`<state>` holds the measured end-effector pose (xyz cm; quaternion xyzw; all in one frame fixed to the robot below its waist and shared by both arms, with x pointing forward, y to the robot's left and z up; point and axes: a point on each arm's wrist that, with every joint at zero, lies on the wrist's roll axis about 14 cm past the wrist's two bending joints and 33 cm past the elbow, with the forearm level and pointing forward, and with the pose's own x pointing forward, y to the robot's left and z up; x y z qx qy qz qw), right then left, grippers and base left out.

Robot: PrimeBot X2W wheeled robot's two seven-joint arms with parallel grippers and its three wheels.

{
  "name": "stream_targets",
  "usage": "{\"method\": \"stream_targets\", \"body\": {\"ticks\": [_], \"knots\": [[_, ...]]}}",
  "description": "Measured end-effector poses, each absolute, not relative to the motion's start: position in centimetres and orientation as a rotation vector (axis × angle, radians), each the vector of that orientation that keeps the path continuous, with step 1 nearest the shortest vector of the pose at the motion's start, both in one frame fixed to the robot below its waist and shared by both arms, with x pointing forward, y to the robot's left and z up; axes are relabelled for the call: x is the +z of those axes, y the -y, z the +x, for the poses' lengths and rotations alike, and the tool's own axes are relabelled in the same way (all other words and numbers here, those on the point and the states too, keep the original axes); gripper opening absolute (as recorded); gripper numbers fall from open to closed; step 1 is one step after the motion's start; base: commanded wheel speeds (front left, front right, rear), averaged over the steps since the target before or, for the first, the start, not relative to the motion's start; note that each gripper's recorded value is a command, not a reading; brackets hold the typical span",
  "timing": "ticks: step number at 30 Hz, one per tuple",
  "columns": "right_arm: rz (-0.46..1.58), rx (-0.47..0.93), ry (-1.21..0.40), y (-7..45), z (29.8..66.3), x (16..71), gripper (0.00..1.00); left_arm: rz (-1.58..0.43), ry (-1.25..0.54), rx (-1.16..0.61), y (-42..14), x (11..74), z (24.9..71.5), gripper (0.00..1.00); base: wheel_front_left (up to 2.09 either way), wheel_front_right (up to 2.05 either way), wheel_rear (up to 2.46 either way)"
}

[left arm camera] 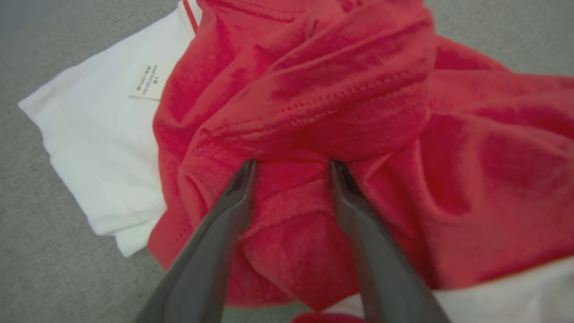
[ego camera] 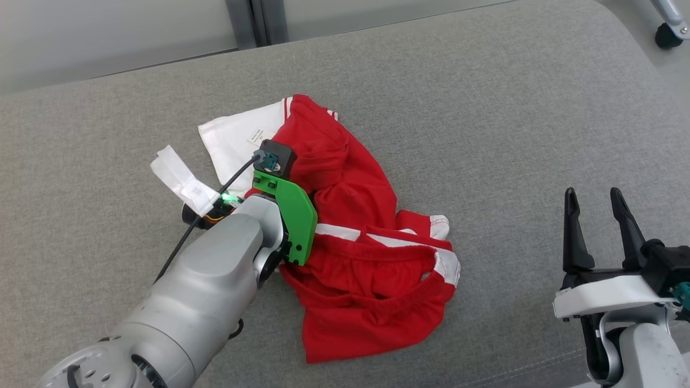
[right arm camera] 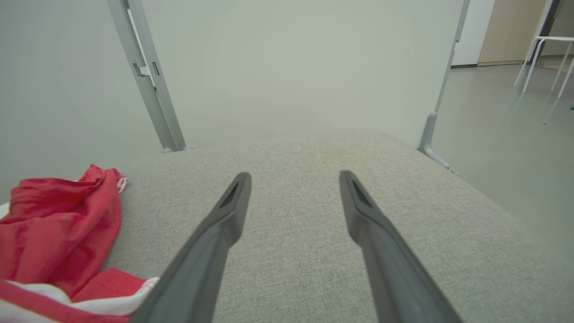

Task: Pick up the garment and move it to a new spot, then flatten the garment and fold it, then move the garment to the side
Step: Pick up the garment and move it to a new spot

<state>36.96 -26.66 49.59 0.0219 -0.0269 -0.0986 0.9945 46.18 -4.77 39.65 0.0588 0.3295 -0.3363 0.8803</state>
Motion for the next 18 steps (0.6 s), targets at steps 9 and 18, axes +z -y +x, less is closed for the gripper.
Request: {"method": "stream_targets", "body": {"ticks": [9,18], "knots": [[0.051,-0.171,0.073,25.9,37.6,50.1,1.0,0.099,-0.479,-0.642,3.7,43.9,48.8,0.0,0.0,0.0,0.0],[0.065,-0.13,0.112,24.5,37.9,51.4,1.0,0.109,-0.184,-0.486,-1.6,54.4,54.1,0.0,0.0,0.0,0.0]]}}
